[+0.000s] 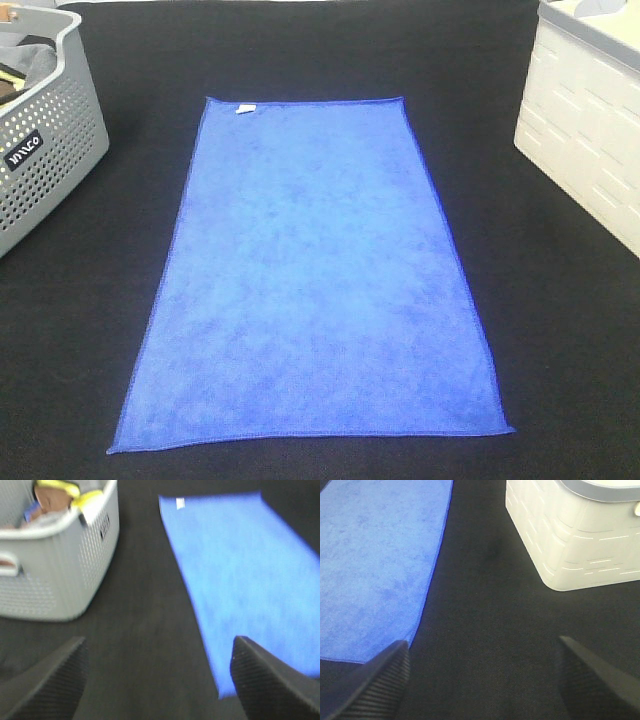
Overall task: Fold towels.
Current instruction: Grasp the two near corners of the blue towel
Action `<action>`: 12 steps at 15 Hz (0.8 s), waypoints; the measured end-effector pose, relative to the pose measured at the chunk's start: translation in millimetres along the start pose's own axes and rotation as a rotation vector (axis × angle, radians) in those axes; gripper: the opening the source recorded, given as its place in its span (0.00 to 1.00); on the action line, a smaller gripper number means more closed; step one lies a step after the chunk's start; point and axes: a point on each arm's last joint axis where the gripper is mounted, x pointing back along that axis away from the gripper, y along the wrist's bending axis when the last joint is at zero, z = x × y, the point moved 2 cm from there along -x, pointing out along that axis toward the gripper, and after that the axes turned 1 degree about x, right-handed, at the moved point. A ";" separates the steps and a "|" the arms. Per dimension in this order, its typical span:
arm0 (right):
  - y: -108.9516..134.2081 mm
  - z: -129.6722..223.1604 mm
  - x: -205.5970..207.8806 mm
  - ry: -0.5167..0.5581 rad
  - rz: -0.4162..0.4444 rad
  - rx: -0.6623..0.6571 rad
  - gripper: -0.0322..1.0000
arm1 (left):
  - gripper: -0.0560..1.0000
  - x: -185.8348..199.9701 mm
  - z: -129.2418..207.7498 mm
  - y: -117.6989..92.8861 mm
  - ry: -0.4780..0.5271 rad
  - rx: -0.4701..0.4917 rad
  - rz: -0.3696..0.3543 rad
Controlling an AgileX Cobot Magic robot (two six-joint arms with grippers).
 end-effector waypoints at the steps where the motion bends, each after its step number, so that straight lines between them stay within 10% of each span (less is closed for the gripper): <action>1: -0.3 -1.9 0.0 -0.017 0.003 0.000 0.76 | 0.75 -5.7 -14.3 1.1 -0.068 0.037 -0.004; 6: -1.6 -25.4 -18.3 -0.014 -0.027 -0.139 0.76 | 0.75 -55.2 -40.0 -2.4 -0.030 0.239 0.077; 12: -3.8 -29.8 -95.0 0.411 -0.083 -0.332 0.76 | 0.75 -136.1 -19.9 -10.9 0.441 0.508 0.156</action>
